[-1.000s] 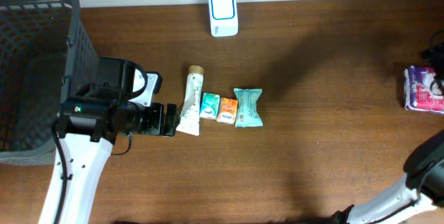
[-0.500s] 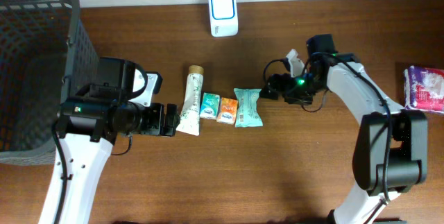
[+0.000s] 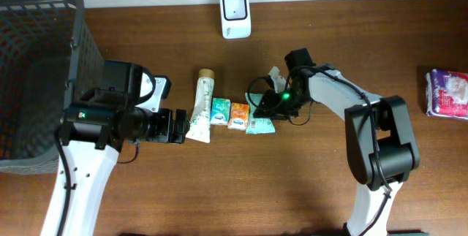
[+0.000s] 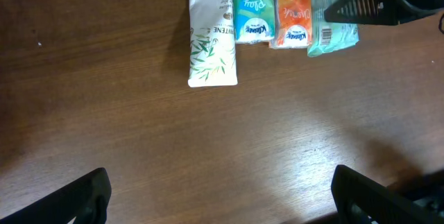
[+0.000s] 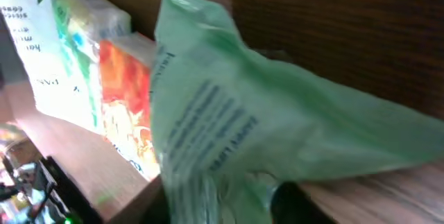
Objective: Scan the item barcode
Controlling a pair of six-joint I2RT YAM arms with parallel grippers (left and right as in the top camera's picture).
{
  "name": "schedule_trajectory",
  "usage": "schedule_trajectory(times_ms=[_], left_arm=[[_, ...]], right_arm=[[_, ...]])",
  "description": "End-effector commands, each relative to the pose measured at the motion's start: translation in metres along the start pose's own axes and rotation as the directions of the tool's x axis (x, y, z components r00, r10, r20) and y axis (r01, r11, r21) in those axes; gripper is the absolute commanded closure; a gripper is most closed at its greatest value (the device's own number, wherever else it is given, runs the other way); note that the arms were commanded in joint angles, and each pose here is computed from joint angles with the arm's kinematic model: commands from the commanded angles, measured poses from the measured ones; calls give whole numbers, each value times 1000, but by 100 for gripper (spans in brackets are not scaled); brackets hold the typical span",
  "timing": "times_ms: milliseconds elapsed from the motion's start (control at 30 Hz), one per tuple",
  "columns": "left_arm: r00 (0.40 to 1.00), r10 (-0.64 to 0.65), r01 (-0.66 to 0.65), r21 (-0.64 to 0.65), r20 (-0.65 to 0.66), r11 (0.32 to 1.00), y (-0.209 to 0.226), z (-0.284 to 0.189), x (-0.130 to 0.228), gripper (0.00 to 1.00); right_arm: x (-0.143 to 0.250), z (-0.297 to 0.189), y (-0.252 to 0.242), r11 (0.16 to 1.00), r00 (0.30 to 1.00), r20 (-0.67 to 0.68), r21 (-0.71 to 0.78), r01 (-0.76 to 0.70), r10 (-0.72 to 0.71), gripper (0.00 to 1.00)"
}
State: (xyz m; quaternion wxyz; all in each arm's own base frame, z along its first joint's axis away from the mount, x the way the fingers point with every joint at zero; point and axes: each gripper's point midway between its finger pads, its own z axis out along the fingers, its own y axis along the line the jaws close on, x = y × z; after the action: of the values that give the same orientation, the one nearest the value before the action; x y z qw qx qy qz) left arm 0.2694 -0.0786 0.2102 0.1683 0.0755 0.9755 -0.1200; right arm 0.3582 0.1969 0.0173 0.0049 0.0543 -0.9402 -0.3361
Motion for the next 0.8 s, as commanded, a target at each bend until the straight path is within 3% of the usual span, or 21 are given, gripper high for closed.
schedule_trajectory(times_ms=[0, 33, 100, 167, 267, 333, 467, 667, 700, 767], left_arm=[[1000, 27, -27, 4, 8, 1000, -2, -2, -1, 1], [1000, 27, -27, 4, 7, 1000, -2, -2, -1, 1], [1000, 27, -27, 4, 7, 1000, -2, -2, -1, 1], [1000, 27, -27, 4, 7, 1000, -2, -2, -1, 1], [1000, 27, -27, 4, 7, 1000, -2, -2, -1, 1], [1000, 27, -27, 4, 7, 1000, -2, -2, -1, 1], [1000, 27, -27, 4, 7, 1000, -2, -2, -1, 1], [1000, 27, -27, 4, 7, 1000, -2, -2, -1, 1], [1000, 27, -27, 4, 7, 1000, -2, -2, -1, 1], [1000, 27, -27, 4, 7, 1000, -2, -2, -1, 1]], right_arm=[[2, 9, -7, 1000, 1000, -13, -8, -12, 12, 75], [-2, 4, -1, 998, 1000, 0, -54, -10, 10, 75], [-16, -15, 16, 989, 999, 40, -144, 7, -1, 89], [-33, -40, 44, 967, 994, 98, -244, 71, -48, 88], [-55, -73, 79, 945, 970, 197, -264, 193, -143, 88], [-69, -120, 125, 893, 911, 318, -279, 353, -261, 88], [-62, -166, 167, 850, 867, 398, -303, 431, -299, 91], [-88, -170, 172, 822, 737, 515, -105, 560, -437, 91], [-108, -172, 172, 823, 673, 565, 19, 568, -478, 91], [-116, -179, 188, 783, 603, 611, 46, 620, -513, 92]])
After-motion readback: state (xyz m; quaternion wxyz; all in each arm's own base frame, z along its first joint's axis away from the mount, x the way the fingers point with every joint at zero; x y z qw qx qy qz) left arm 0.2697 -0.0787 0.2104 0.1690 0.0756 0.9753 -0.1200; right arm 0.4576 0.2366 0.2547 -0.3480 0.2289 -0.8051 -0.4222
